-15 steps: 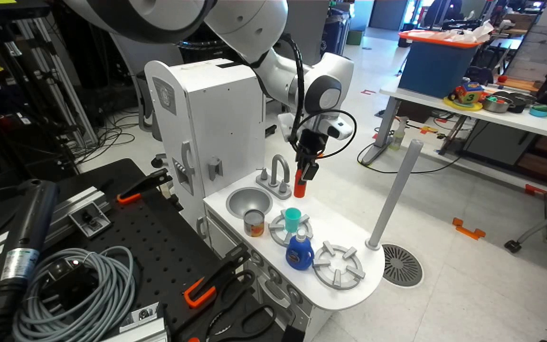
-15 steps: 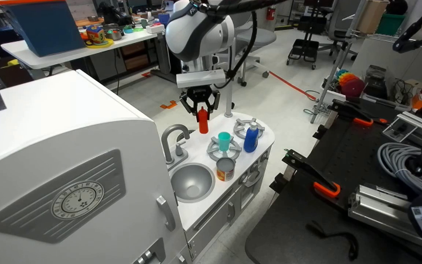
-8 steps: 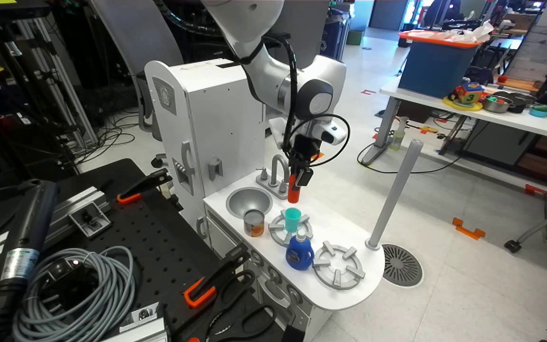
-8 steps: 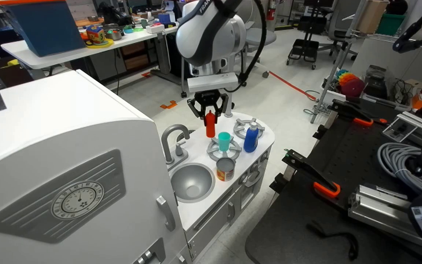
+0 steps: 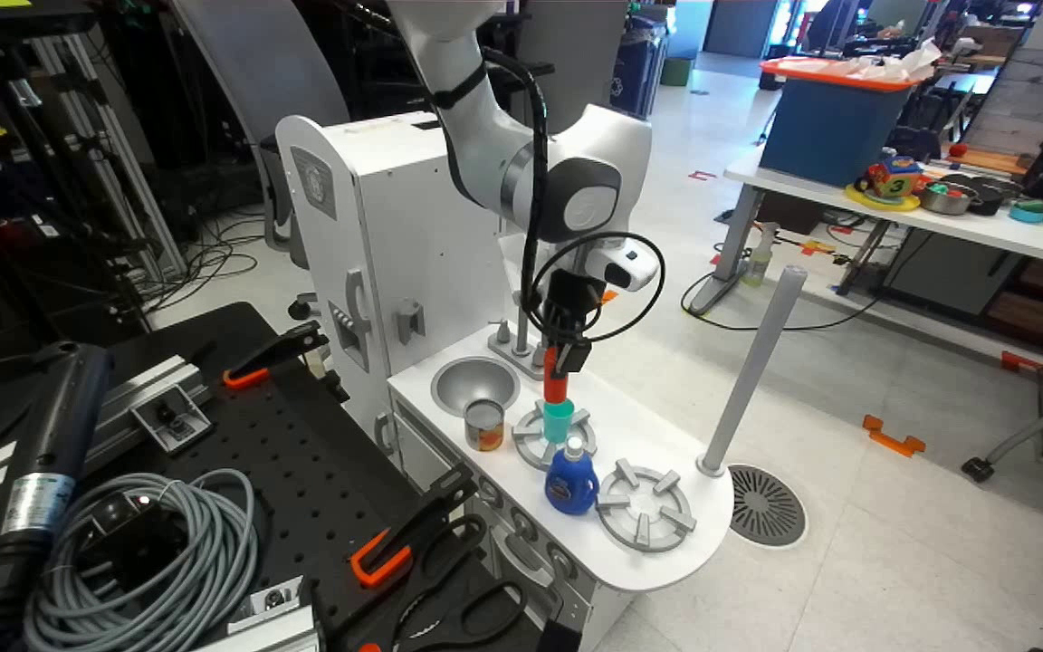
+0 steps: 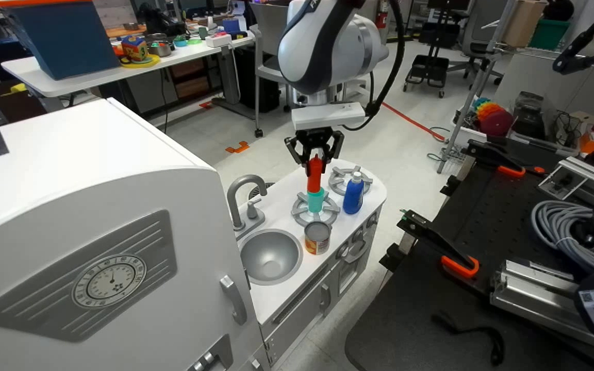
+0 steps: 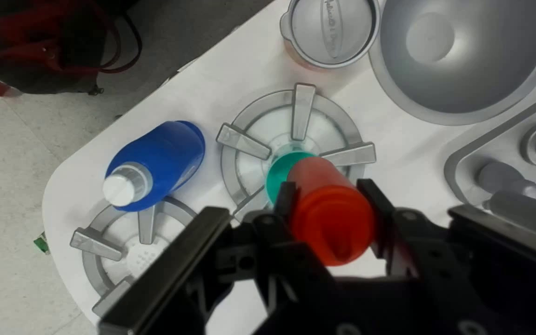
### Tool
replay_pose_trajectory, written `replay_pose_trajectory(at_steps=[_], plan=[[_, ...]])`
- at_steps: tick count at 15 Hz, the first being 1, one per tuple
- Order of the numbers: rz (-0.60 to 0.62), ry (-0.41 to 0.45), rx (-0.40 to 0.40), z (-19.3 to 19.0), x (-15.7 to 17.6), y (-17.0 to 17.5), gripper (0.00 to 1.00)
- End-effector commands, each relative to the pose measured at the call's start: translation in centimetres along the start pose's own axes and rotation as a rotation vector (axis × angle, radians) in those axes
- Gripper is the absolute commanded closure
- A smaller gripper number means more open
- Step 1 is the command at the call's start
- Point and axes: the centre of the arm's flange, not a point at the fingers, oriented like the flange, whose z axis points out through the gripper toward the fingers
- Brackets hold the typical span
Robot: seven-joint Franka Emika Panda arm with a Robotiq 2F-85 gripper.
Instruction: Put the red bottle in the blue cup
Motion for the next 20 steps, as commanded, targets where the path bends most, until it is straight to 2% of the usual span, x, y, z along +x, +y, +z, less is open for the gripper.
replay_pose_trajectory(at_steps=[1,14,20], plan=[[0.009,0.025,0.028,-2.0,-1.1,2.1,0.88],[0.028,0.012,0.040,-0.4,1.4,1.5,0.88],[0.031,-0.011,0.042,1.5,2.1,0.9,0.88]])
